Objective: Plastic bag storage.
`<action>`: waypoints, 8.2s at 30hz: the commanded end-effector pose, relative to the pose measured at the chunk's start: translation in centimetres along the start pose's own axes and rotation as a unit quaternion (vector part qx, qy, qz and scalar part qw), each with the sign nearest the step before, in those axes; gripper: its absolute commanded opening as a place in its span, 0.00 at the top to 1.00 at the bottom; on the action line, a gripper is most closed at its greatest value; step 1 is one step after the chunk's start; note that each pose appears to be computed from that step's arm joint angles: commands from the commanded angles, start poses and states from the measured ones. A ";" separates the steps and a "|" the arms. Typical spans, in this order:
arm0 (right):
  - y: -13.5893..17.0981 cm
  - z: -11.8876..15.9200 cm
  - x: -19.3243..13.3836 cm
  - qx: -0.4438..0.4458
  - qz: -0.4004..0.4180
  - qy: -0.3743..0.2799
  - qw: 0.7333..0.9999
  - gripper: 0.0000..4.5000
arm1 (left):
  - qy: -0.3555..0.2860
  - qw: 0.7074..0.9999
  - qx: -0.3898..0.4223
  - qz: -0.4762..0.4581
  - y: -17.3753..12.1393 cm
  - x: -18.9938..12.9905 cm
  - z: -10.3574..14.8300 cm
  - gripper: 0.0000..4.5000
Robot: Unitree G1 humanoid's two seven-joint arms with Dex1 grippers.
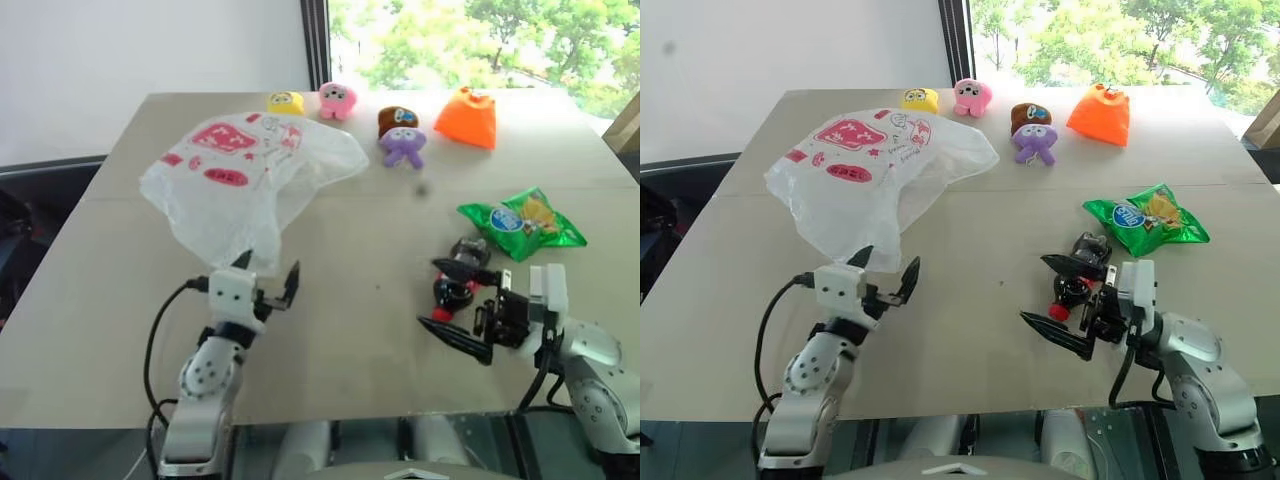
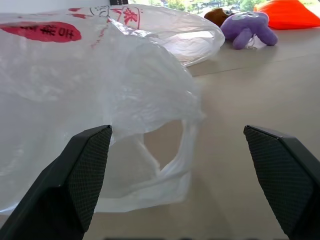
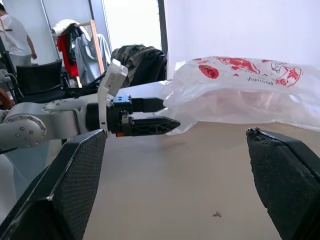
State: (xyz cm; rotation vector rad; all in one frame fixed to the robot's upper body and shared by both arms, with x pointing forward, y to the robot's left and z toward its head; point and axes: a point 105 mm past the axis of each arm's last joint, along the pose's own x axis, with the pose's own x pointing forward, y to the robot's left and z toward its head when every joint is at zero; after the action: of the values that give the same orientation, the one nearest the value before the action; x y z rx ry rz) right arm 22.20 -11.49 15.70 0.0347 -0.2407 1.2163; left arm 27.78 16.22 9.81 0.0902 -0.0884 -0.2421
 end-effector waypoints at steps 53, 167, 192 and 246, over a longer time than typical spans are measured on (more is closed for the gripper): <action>-6.3 -5.3 -1.5 0.267 -0.493 0.138 0.816 0.00 | -0.063 0.994 -0.072 -0.045 -0.6 0.0 0.6 0.99; -14.0 -4.5 18.9 -0.045 -0.088 0.181 0.978 0.02 | -0.171 0.934 -0.284 0.130 7.3 -11.9 1.2 1.00; -9.5 -7.3 24.8 0.381 -0.154 0.086 0.907 0.02 | -0.173 0.923 -0.267 0.215 9.5 -13.3 0.2 1.00; -8.2 -5.3 25.9 0.209 -0.059 0.062 0.974 0.24 | -0.142 0.954 -0.245 0.100 6.1 -9.6 -0.3 1.00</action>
State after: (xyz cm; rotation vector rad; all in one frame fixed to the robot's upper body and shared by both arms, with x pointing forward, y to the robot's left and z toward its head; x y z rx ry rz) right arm 40.75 7.61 16.82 0.3455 0.1328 1.0715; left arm 19.96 24.80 9.07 -0.4653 -0.3062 -0.0465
